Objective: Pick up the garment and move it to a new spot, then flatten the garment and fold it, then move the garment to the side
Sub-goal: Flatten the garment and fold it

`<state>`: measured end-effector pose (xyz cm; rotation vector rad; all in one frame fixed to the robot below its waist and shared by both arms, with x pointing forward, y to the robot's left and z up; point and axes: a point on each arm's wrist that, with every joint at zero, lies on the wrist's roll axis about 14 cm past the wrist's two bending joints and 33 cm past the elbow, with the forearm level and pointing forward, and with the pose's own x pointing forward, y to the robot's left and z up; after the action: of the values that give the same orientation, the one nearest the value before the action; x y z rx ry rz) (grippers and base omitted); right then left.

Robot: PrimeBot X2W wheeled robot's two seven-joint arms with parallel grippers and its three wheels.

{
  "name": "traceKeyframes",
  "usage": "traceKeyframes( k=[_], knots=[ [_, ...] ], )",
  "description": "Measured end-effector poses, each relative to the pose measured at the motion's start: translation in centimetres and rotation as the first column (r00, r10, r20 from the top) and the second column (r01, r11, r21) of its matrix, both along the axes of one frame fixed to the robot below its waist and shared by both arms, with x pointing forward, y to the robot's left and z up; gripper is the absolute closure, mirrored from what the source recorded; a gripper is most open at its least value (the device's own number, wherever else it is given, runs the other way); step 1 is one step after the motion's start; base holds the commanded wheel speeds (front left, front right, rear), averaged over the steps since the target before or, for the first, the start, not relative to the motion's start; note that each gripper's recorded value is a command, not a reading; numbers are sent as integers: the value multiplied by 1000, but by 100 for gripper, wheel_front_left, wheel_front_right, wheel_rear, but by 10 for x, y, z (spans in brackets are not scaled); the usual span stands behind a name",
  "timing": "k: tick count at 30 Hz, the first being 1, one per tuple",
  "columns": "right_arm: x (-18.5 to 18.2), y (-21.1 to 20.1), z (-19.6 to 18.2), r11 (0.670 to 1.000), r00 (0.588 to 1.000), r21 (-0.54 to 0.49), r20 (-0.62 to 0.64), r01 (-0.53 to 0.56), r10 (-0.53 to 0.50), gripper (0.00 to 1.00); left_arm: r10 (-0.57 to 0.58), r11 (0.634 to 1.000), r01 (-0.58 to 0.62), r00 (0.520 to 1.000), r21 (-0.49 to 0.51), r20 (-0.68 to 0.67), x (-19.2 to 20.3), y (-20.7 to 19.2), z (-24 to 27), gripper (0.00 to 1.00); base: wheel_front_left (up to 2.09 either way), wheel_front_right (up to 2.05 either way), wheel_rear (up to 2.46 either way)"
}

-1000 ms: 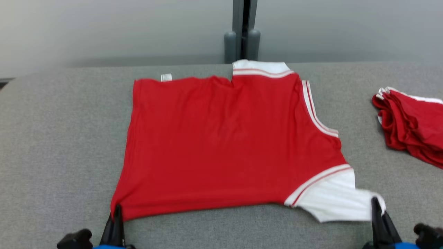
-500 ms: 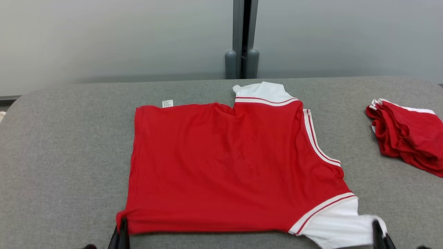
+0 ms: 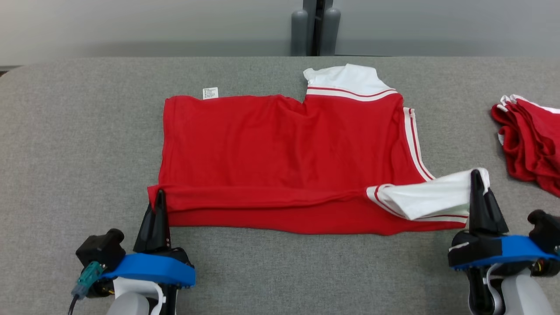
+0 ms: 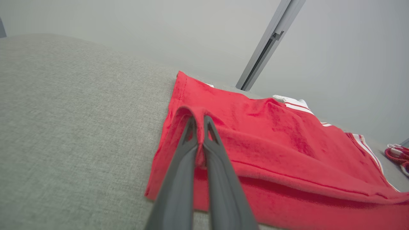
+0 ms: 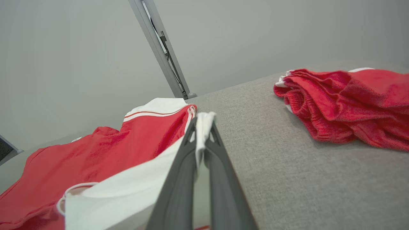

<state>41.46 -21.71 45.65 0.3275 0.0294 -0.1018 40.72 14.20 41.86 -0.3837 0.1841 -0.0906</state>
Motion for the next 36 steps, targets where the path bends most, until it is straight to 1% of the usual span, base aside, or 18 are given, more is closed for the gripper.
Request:
traceKeyframes(
  k=[9,15,17,18,19,20,24,27,32,36],
  knots=[
    [53,3,0,999,1000,-37,10,-12,12,100,5,999,-4,999,33,-34,26,7,-16,100,0,0,0],
    [73,5,-3,998,1000,-60,7,-19,20,100,10,999,-8,999,51,-47,37,12,-23,100,0,0,0],
    [78,8,-2,996,999,-87,6,-32,32,99,13,998,-10,998,56,-53,39,14,-25,100,0,0,0],
    [79,8,-1,995,999,-99,6,-35,36,40,16,998,-13,999,59,-51,40,15,-24,76,0,0,0],
    [79,8,-3,994,999,-105,-2,-36,36,0,19,998,-16,999,66,-46,41,17,-22,0,0,0,0],
    [78,7,-3,993,999,-110,-5,-34,34,0,24,997,-20,999,72,-44,41,19,-21,0,0,0,0],
    [75,10,9,980,998,-191,15,-56,60,0,52,993,-52,999,109,3,40,32,-6,0,0,0,0],
    [60,17,9,963,996,-255,0,-91,94,0,74,987,-74,997,144,4,25,42,-4,0,0,0,0],
    [25,22,-4,956,992,-267,-53,-126,116,0,51,979,-41,998,199,-46,-14,39,-16,0,0,0,0],
    [-3,25,-15,955,987,-256,-97,-146,125,0,37,979,-20,996,204,-82,-41,35,-24,0,0,0,0]
  ],
)
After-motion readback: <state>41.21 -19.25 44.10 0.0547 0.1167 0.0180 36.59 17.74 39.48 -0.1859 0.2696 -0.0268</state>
